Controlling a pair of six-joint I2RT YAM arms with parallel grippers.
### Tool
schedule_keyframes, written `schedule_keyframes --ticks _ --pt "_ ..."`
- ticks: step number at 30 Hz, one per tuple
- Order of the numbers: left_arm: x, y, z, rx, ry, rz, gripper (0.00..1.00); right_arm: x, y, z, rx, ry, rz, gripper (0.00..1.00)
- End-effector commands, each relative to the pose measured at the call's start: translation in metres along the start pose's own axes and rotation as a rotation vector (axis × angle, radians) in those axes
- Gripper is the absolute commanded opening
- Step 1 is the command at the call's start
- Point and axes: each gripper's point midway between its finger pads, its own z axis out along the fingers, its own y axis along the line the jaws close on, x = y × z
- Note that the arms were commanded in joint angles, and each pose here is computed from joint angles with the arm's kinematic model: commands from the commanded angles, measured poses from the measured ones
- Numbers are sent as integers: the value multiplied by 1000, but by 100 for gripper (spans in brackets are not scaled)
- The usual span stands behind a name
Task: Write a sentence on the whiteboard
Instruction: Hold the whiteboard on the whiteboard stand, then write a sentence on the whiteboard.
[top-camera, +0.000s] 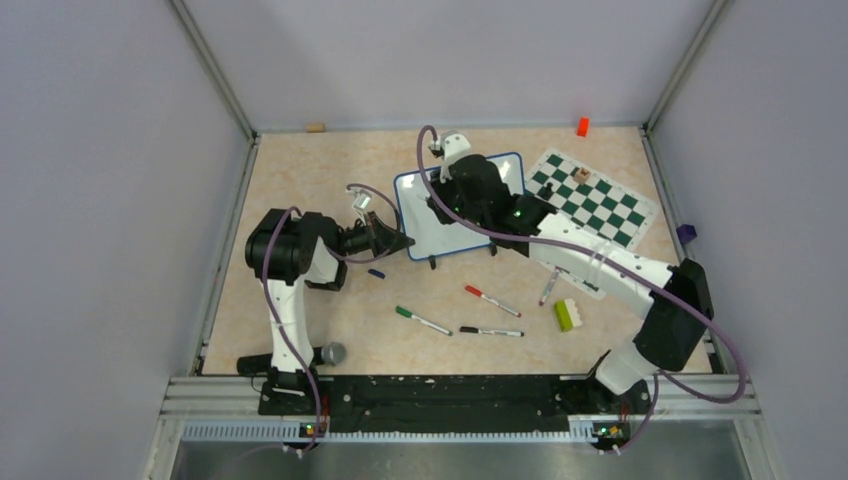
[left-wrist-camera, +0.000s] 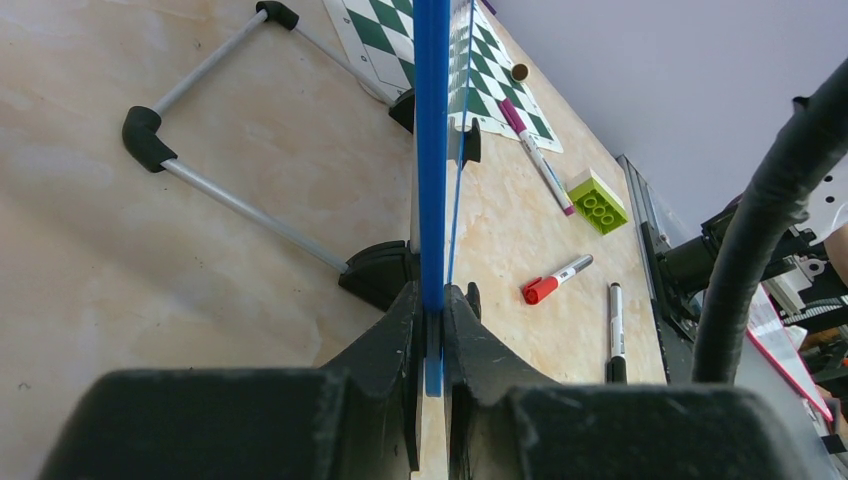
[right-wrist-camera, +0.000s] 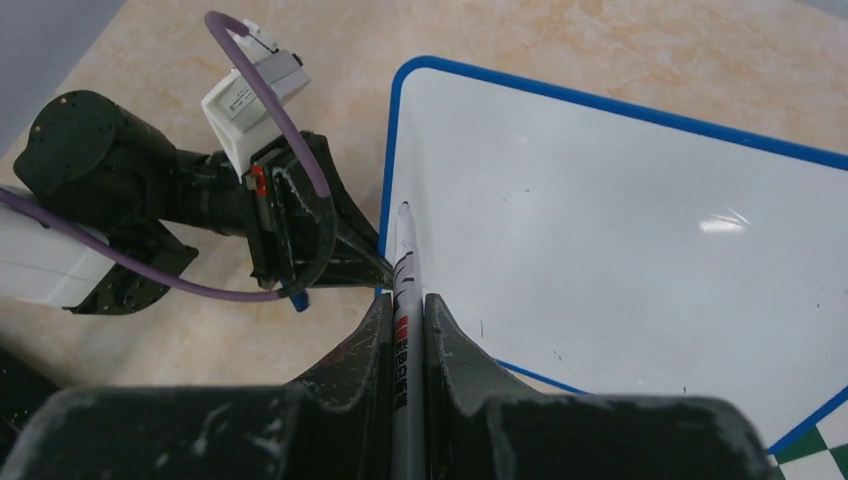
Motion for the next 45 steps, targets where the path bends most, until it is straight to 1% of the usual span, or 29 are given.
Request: schedule_keyframes --ticks 1,5,24,34,45 --pt "0 -19 2 70 26 63 8 -24 3 10 40 -43 -32 0" --pt "-1 -19 2 70 25 64 8 -27 3 22 63 -38 -50 0" --pt "0 -20 2 69 24 62 8 -34 15 63 62 -28 -92 0" --pt "0 -21 2 70 26 62 8 -33 17 78 65 -20 -106 0" --pt "0 -22 2 73 26 67 8 -36 15 80 76 -29 -116 0"
